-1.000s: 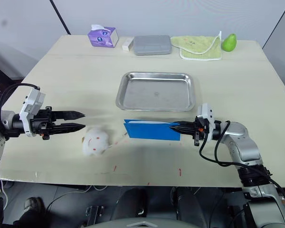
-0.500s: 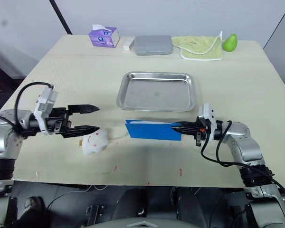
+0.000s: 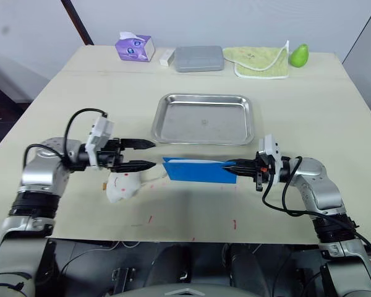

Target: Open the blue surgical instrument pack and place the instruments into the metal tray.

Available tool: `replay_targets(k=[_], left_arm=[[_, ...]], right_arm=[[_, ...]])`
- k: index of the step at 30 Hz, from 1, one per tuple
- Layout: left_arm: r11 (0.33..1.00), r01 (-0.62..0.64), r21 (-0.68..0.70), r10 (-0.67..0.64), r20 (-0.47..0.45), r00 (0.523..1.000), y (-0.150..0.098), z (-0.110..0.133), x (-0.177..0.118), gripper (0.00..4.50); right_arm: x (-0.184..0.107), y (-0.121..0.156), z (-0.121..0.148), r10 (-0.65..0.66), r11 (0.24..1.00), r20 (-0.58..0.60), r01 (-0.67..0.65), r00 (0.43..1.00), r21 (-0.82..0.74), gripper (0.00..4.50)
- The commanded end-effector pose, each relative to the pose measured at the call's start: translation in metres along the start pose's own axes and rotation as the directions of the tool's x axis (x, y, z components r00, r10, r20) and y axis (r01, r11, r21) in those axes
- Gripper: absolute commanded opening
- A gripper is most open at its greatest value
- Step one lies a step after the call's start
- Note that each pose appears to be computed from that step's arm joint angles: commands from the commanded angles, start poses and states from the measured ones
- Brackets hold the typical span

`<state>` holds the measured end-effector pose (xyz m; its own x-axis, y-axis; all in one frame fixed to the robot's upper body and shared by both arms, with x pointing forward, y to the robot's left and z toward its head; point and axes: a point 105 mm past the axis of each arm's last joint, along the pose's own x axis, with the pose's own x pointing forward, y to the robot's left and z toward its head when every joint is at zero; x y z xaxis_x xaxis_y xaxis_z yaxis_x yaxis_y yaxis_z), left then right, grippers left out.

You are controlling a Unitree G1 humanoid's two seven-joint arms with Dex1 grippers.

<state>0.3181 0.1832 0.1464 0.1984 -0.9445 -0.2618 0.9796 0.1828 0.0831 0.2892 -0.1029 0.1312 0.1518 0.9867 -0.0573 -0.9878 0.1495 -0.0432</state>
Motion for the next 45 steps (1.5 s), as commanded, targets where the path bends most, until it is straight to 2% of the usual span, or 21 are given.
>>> replay_targets(k=[1,15,20,21,22,24,36,40,43,45], left_arm=[[0.998,0.029,0.057,-0.028,-0.008,1.000,0.003,0.004,0.006,3.37],[0.989,0.098,0.110,-0.098,0.001,0.995,-0.002,0.004,0.030,3.37],[0.985,0.131,0.113,-0.135,0.022,0.991,-0.008,0.007,0.037,1.82],[0.984,0.135,0.112,-0.139,0.026,0.990,-0.009,0.008,0.037,0.94],[0.984,0.141,0.110,-0.144,0.025,0.989,-0.010,0.008,0.038,0.77],[0.984,0.145,0.108,-0.148,0.024,0.989,-0.011,0.008,0.038,0.06],[0.985,0.142,0.102,-0.145,0.023,0.989,-0.014,0.008,0.039,0.06],[0.986,0.140,0.095,-0.143,0.024,0.989,-0.015,0.008,0.040,0.06],[0.987,0.139,0.077,-0.142,0.025,0.990,-0.015,0.007,0.040,0.00],[0.988,0.138,0.063,-0.140,0.029,0.990,-0.015,0.006,0.040,0.00]], right_arm=[[0.005,0.004,0.010,0.034,0.999,0.005,-0.034,0.999,-0.038,0.00],[0.009,0.005,0.011,0.040,0.999,0.005,-0.040,0.999,-0.035,0.00],[0.011,0.004,0.010,0.043,0.999,0.002,-0.043,0.999,-0.034,0.00],[0.011,0.004,0.010,0.043,0.999,0.000,-0.043,0.999,-0.034,0.00],[0.011,0.003,0.009,0.043,0.998,-0.001,-0.043,0.999,-0.035,0.00],[0.012,0.002,0.010,0.042,0.998,-0.001,-0.042,0.999,-0.035,0.00],[0.012,-0.001,0.010,0.037,0.999,-0.003,-0.037,0.999,-0.035,0.00],[0.010,-0.001,0.007,0.044,0.999,-0.027,-0.044,0.999,0.020,0.00],[0.007,0.007,0.010,0.066,0.997,-0.052,-0.064,0.996,0.045,1.01],[0.002,0.004,0.015,0.014,1.000,-0.055,-0.014,0.998,0.006,1.99]])
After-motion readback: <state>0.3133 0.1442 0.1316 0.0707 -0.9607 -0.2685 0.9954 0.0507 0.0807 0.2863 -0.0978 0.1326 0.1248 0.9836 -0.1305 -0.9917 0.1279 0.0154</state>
